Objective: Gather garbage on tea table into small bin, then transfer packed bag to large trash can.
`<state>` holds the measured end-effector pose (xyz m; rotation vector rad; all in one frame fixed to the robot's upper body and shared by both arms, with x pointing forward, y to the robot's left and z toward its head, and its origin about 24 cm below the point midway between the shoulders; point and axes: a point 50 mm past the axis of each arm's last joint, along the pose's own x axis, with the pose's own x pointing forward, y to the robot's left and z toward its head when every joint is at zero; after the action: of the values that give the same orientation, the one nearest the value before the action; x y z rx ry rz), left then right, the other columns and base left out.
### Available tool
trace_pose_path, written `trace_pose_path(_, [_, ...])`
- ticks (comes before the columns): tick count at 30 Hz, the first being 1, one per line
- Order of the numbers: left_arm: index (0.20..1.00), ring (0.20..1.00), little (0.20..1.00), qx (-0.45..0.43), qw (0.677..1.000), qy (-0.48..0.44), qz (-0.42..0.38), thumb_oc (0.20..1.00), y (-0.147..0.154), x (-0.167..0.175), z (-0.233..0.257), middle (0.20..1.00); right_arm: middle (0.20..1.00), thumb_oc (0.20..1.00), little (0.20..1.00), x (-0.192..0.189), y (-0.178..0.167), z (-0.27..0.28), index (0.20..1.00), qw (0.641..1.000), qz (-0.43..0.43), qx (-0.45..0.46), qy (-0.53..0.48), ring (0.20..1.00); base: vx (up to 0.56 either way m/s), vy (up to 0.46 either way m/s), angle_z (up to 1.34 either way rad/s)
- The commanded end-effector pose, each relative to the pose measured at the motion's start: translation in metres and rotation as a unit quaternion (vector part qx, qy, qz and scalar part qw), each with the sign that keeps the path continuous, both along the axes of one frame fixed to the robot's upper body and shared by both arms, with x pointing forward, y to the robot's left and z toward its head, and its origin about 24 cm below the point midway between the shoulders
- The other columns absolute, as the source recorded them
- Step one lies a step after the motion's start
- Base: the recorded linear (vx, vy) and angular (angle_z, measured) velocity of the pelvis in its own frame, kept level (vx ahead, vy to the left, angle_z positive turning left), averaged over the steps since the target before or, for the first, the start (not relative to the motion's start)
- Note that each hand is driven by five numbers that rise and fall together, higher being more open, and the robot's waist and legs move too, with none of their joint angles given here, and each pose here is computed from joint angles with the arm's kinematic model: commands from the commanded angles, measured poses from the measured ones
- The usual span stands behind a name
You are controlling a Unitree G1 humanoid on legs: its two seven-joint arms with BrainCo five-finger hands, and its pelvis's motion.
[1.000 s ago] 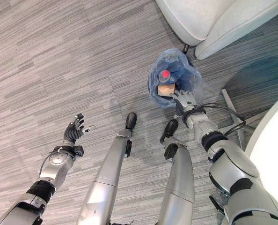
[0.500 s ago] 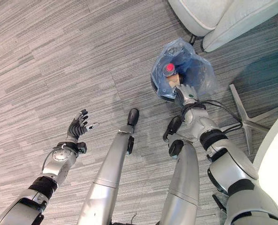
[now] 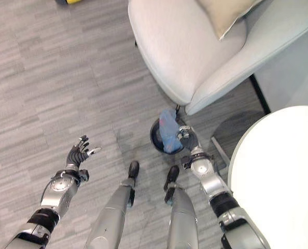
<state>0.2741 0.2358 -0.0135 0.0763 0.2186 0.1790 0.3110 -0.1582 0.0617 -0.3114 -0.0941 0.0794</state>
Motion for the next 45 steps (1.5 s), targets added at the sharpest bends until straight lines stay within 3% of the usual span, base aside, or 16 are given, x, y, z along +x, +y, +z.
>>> trace_pose_path(1, [1.0, 1.0, 1.0, 0.033, 0.999, -0.02, -0.011, 1.0, 0.009, -0.007, 0.007, 1.0, 0.2, 0.2, 0.2, 0.002, -0.001, 0.045, 0.2, 0.993, 0.044, 0.053, -0.1, 0.2, 0.13, 0.055, 0.02])
trace_pose_path(6, [1.0, 1.0, 1.0, 0.035, 0.999, 0.006, -0.002, 1.0, 0.019, -0.036, -0.006, 1.0, 0.2, 0.2, 0.2, -0.019, 0.004, 0.049, 0.2, 0.987, 0.106, 0.054, -0.106, 0.2, 0.14, 0.062, -0.09])
trace_pose_path(12, [1.0, 1.0, 1.0, 0.081, 0.994, -0.009, -0.075, 1.0, 0.009, -0.05, 0.003, 1.0, 0.2, 0.2, 0.2, -0.034, 0.019, 0.051, 0.2, 0.974, 0.18, 0.093, -0.097, 0.2, 0.05, 0.122, -0.3])
trace_pose_path(27, [1.0, 1.0, 1.0, 0.124, 0.955, -0.165, -0.211, 1.0, -0.05, -0.01, 0.073, 1.0, 0.2, 0.2, 0.2, -0.02, 0.027, 0.093, 0.2, 0.961, 0.188, 0.109, -0.171, 0.2, -0.24, -0.165, 0.54])
trace_pose_path(45, [1.0, 1.0, 1.0, 0.208, 0.906, -0.222, -0.294, 1.0, -0.092, 0.003, 0.096, 1.0, 0.2, 0.2, 0.2, -0.033, 0.031, 0.104, 0.2, 0.942, 0.243, 0.16, -0.169, 0.2, -0.03, -0.002, 0.43])
